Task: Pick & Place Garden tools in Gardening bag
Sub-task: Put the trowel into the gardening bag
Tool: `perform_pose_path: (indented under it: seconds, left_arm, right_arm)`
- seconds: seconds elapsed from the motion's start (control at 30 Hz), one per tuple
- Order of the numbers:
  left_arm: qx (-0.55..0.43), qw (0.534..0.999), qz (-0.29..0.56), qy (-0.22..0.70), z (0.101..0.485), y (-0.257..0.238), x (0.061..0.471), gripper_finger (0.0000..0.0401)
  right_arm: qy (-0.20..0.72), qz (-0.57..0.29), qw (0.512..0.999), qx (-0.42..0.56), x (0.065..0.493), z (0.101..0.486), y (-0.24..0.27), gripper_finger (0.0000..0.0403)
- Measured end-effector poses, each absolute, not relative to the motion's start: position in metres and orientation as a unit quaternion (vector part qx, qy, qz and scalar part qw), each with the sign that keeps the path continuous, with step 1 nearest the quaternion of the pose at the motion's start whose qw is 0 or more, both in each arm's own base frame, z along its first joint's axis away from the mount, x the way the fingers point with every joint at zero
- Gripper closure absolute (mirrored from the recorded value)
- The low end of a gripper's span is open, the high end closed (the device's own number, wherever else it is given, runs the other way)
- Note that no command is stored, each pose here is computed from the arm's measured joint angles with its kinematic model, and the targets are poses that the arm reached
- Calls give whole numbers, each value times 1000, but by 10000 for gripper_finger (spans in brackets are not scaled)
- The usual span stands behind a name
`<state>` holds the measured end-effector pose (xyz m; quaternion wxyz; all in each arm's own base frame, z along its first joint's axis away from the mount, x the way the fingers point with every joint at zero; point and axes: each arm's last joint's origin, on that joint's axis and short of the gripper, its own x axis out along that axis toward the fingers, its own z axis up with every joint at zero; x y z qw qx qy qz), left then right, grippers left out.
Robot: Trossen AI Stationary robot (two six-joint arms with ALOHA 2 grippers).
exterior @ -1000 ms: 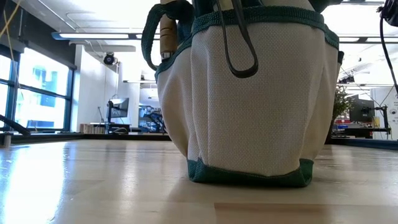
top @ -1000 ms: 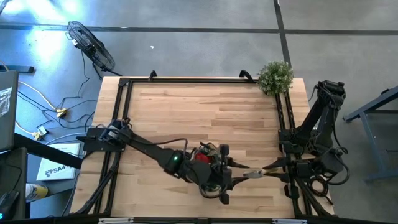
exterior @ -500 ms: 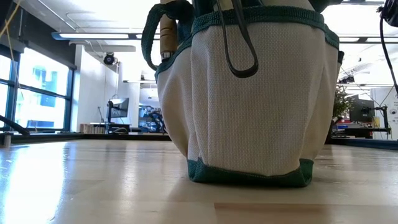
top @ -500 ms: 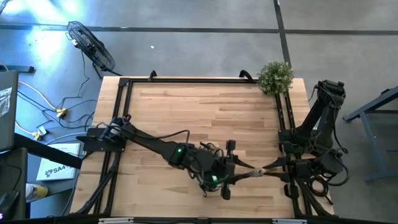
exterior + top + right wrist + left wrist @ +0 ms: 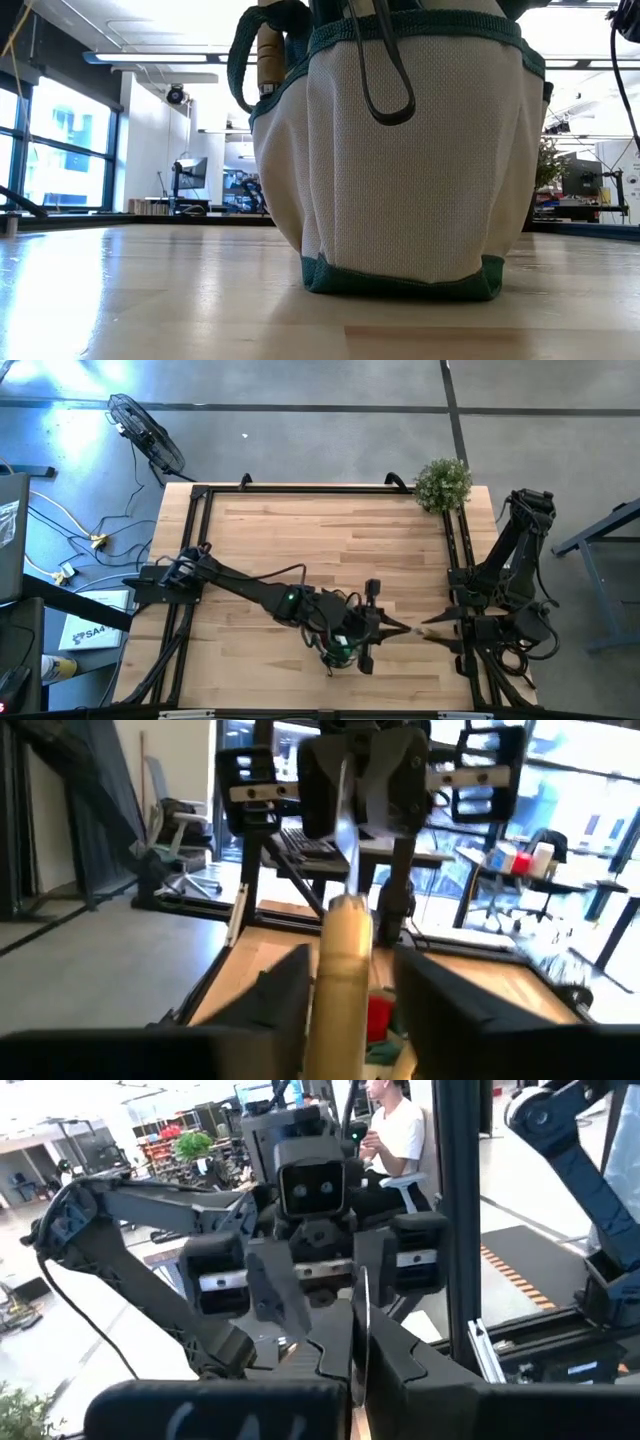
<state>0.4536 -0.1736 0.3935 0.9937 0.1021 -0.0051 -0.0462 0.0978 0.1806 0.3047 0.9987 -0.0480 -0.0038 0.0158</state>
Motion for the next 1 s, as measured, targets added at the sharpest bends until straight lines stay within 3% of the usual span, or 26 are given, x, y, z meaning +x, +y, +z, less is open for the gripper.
perform_pose_path:
  seconds: [0.17,0.3,0.73,1.0]
  left_arm:
    - [103,993,-50,-3,393,-175,453,401]
    - [99,994,-51,-8,394,-175,453,401]
    - [102,993,-55,4,391,-176,453,401]
    - [103,993,-62,14,389,-176,453,401]
  right_arm:
    - [14,10,999,-30,103,298,178,183]
    - [34,12,999,-26,112,291,173,157]
    - [57,74,996,4,123,288,171,198]
    - [60,84,995,3,121,287,172,204]
